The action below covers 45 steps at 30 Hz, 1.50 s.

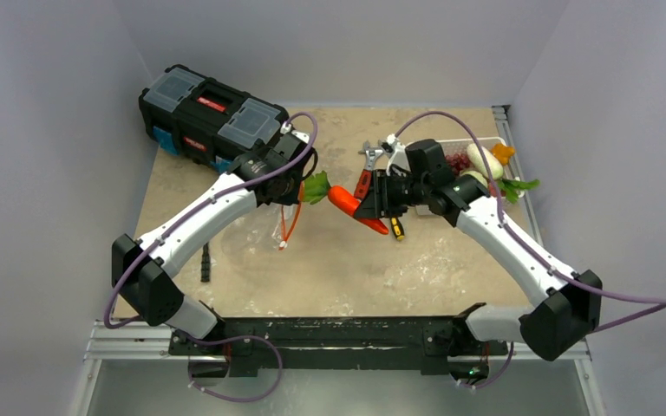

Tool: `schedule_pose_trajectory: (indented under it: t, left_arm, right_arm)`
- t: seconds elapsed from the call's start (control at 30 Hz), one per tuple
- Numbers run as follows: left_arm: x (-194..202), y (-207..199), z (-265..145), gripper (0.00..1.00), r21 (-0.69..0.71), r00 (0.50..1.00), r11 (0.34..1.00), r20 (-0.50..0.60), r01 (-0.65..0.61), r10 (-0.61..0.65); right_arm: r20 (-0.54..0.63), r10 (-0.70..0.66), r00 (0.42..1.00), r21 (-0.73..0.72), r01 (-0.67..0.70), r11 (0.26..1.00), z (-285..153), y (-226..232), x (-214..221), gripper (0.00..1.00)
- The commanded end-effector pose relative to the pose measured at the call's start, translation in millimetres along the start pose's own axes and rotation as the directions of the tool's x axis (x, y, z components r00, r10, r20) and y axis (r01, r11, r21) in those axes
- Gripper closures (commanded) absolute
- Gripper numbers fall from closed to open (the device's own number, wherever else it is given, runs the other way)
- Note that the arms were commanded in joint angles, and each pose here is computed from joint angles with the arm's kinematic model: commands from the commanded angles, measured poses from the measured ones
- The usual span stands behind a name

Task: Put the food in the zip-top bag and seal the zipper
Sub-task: Place the fake vegetable in the zipper food storage bag.

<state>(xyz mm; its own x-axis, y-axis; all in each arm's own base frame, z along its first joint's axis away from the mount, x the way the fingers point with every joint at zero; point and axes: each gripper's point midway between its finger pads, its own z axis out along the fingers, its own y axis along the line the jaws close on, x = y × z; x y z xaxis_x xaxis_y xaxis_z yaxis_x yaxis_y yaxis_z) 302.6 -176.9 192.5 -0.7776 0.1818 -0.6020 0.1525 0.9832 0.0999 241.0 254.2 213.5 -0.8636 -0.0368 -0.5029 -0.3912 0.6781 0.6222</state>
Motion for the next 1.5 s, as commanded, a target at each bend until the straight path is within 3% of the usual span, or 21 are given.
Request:
schedule_pose_trajectory:
  t: [0.0,0.3,0.5,1.07,1.2,1.37,1.47]
  left_arm:
    - [-3,3,4,1.0,-0.01,1.0,1.0,0.014,-0.002,0.003]
    - [-3,0,4,1.0,0.007,1.0,1.0,0.011,-0.002,0.002]
    - [-4,-2,0,1.0,0.032,1.0,0.999,0.025,0.003,-0.004]
    - [-7,-30,-11,1.0,0.221,0.998,0.975,0.066,-0.018,0.003]
    - [-8,-32,-14,1.0,0.236,0.997,0.972,0.079,-0.013,-0.006]
    - [-8,-32,-17,1.0,0.245,0.996,0.97,0.088,-0.002,-0.02]
    - [-9,-33,-19,1.0,0.252,0.995,0.968,0.093,0.003,-0.028]
  right_arm:
    - [0.087,-0.082,0.993,0.071,0.076,0.995,-31,7,-21,1.0]
    - [0.047,-0.132,0.99,0.002,0.132,0.991,-16,44,-17,1.0]
    - [-0.002,-0.117,0.993,-0.005,0.117,0.993,9,46,-9,1.0]
    - [-0.039,-0.151,0.988,-0.033,0.15,0.988,42,66,-7,1.0]
    - [-0.024,-0.083,0.996,-0.015,0.083,0.996,53,61,-8,1.0]
    - [0.055,0.092,0.994,-0.079,-0.088,0.993,65,75,-26,1.0]
    - [0.122,0.242,0.962,-0.114,-0.229,0.967,69,83,-45,1.0]
